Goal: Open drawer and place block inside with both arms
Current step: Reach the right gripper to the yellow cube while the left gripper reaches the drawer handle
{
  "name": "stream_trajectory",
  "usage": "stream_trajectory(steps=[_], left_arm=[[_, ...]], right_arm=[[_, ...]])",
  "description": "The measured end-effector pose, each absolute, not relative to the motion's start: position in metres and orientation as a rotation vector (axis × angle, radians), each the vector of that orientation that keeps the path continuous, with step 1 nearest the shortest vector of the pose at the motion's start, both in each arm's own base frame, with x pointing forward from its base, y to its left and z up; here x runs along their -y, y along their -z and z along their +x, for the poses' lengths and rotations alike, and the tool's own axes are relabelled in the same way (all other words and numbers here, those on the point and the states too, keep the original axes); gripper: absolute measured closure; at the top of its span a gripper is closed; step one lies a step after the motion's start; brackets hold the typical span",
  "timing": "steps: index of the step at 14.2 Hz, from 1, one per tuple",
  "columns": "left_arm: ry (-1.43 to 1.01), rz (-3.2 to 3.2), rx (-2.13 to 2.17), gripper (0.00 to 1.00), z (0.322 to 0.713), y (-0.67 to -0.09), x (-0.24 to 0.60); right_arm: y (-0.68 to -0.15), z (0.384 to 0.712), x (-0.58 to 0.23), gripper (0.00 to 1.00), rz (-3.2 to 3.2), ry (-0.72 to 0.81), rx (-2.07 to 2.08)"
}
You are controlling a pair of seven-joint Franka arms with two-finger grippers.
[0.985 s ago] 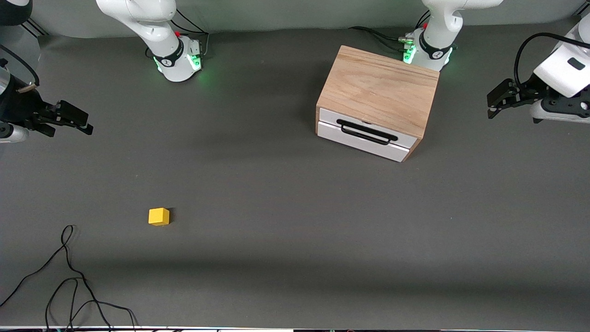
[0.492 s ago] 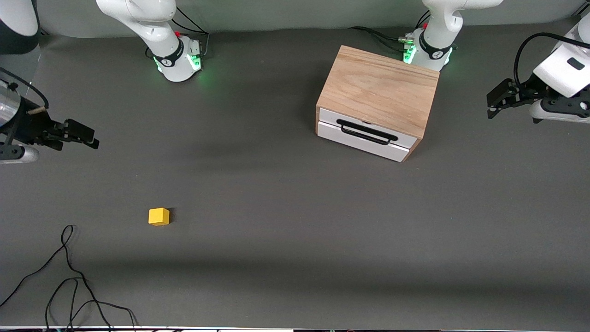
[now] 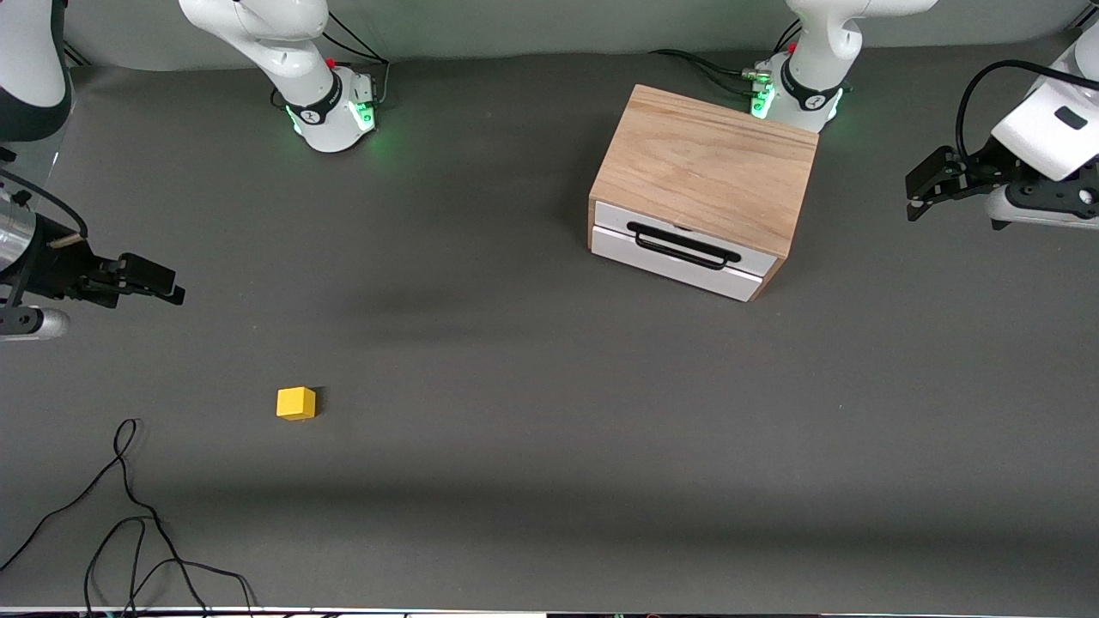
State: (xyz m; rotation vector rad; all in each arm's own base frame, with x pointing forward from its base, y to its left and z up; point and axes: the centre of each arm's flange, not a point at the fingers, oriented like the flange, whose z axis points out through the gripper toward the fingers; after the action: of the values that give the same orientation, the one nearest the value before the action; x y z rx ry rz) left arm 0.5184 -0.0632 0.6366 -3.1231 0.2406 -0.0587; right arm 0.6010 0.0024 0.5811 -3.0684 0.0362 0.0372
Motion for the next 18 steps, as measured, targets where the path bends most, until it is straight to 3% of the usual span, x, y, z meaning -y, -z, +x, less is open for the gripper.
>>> stream_trajectory(steps=[4, 10, 15, 18], left_arm=[[0.062, -3.129, -0.142, 0.00, 0.516, -0.637, 0.080], [0.027, -3.064, 0.631, 0.00, 0.509, -0.622, 0.150], [-0.092, -2.786, 1.335, 0.00, 0.521, -0.555, 0.224], [-0.201, -2.687, 1.402, 0.00, 0.527, -0.498, 0.263]], right_arm=[[-0.564, 0.613, 0.001, 0.00, -3.078, -0.072, -0.036], [-0.530, 0.635, 0.004, 0.00, -3.117, -0.093, -0.019], [-0.488, 0.653, 0.002, 0.00, -3.109, -0.113, -0.009], [-0.448, 0.666, 0.001, 0.00, -3.101, -0.103, -0.008]])
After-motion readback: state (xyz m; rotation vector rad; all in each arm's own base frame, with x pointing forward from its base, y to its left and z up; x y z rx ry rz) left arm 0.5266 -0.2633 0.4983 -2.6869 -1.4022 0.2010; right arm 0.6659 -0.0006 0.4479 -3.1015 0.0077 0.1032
